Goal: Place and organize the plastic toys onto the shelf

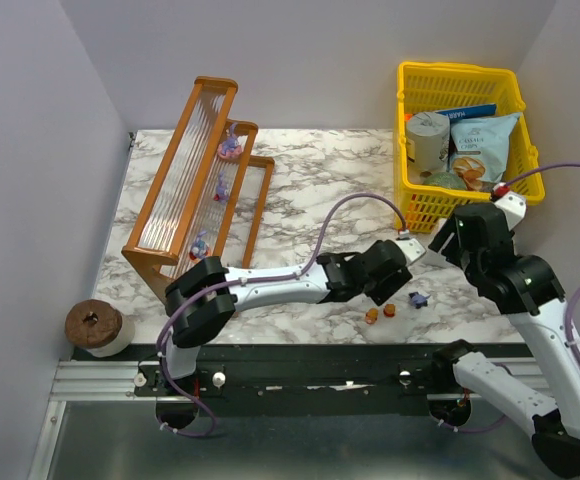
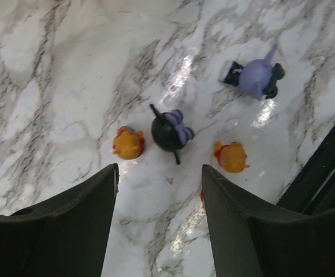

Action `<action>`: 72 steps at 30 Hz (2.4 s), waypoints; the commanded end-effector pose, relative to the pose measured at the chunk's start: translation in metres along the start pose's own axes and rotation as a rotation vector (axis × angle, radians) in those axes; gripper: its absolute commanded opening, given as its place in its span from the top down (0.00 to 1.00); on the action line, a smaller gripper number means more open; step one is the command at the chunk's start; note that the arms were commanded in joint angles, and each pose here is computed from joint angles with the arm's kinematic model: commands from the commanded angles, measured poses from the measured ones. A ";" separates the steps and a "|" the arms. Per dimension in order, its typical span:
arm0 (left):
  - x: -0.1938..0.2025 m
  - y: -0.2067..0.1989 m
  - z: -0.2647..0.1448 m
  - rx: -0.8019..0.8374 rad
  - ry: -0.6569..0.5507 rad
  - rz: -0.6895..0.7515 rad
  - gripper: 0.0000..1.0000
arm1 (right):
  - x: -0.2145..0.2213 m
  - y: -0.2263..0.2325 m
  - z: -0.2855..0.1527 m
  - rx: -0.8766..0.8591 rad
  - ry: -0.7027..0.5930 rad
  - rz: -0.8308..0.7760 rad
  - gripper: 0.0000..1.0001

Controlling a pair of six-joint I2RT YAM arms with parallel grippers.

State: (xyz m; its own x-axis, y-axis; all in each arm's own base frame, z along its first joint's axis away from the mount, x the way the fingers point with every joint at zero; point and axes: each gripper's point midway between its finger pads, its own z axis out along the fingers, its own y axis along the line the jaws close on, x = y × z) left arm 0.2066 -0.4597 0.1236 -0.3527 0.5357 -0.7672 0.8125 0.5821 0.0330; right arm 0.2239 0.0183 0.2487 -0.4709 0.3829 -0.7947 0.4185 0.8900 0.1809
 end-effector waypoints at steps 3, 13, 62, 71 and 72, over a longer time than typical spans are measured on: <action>-0.008 -0.041 0.021 0.127 -0.021 0.027 0.34 | -0.018 -0.025 -0.019 0.077 -0.063 0.017 0.24; -0.001 -0.019 0.041 -0.065 0.035 0.002 0.34 | -0.004 -0.034 -0.025 0.066 -0.036 0.034 0.24; -0.037 0.042 -0.022 -0.197 -0.022 0.030 0.86 | -0.004 -0.026 -0.018 0.051 -0.039 0.060 0.24; -0.019 0.095 -0.058 -0.232 0.001 0.069 0.87 | 0.000 -0.012 -0.006 0.021 -0.029 0.056 0.24; -0.013 0.111 -0.059 -0.253 0.016 0.060 0.88 | 0.000 -0.011 -0.005 0.018 -0.025 0.054 0.24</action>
State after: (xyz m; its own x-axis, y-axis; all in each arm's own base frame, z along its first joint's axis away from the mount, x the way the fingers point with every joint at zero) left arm 0.2569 -0.4015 0.1870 -0.3203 0.5238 -0.7893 0.7000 0.6923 0.1753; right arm 0.2053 0.0049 0.2499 -0.4410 0.4157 -0.7954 0.4686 0.8625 0.1909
